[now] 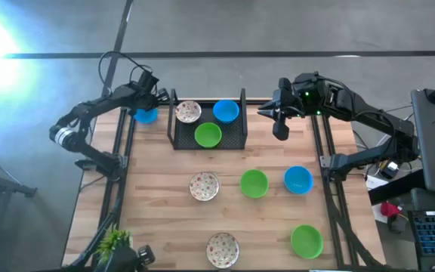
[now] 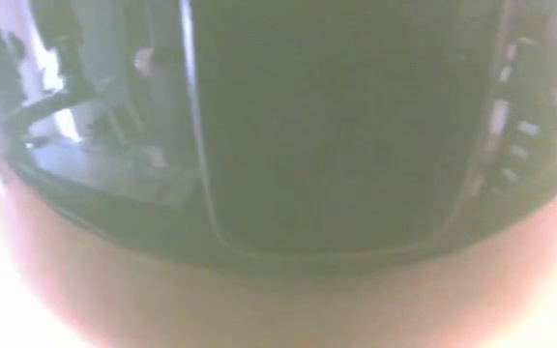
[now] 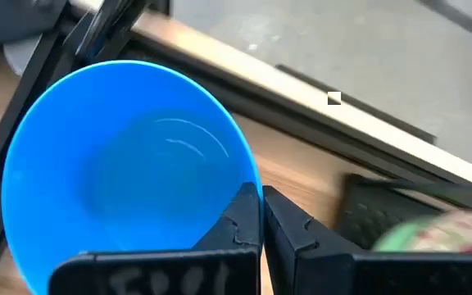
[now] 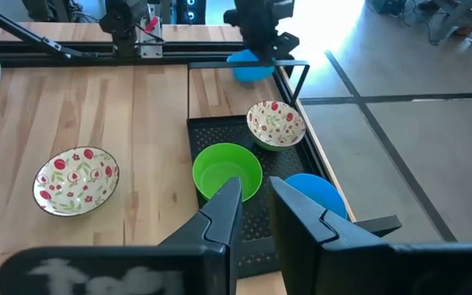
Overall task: Pick & Place Mini bowls
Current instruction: Stack the top blue bowl on top of the blue bowl on the shelf
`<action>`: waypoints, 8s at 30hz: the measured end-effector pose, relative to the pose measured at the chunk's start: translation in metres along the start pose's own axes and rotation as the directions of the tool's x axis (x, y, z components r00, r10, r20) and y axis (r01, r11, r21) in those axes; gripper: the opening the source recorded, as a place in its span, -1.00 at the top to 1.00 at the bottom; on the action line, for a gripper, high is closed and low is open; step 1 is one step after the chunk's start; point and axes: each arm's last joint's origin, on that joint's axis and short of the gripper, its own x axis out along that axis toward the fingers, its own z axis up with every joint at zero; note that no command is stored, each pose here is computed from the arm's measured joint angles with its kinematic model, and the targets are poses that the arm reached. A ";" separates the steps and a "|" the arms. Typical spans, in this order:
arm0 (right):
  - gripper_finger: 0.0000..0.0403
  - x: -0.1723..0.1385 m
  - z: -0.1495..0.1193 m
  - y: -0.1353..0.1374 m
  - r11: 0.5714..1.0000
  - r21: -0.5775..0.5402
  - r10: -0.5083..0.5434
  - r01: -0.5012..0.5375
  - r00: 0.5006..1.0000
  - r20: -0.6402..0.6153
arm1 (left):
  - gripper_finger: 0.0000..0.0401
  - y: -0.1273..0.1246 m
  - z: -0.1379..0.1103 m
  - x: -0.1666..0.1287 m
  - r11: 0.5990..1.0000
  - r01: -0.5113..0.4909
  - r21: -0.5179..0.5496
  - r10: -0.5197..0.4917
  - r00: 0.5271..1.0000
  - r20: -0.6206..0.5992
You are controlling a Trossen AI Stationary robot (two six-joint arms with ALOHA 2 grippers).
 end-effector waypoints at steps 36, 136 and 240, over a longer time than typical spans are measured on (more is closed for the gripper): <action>0.69 0.023 0.014 -0.004 1.000 -0.008 -0.015 0.016 0.994 0.109 | 1.00 -0.056 -0.096 -0.149 0.120 -0.085 0.989 -0.472 0.872 0.132; 0.95 0.186 -0.002 -0.022 0.933 0.360 -0.067 0.020 0.991 0.118 | 0.74 -0.094 -0.211 -0.188 -0.332 -0.494 0.804 -0.588 0.775 0.234; 0.95 0.251 -0.068 -0.175 0.992 0.099 -0.005 0.080 0.803 -0.595 | 0.62 -0.065 -0.184 -0.224 0.690 0.398 0.605 -0.634 0.736 0.238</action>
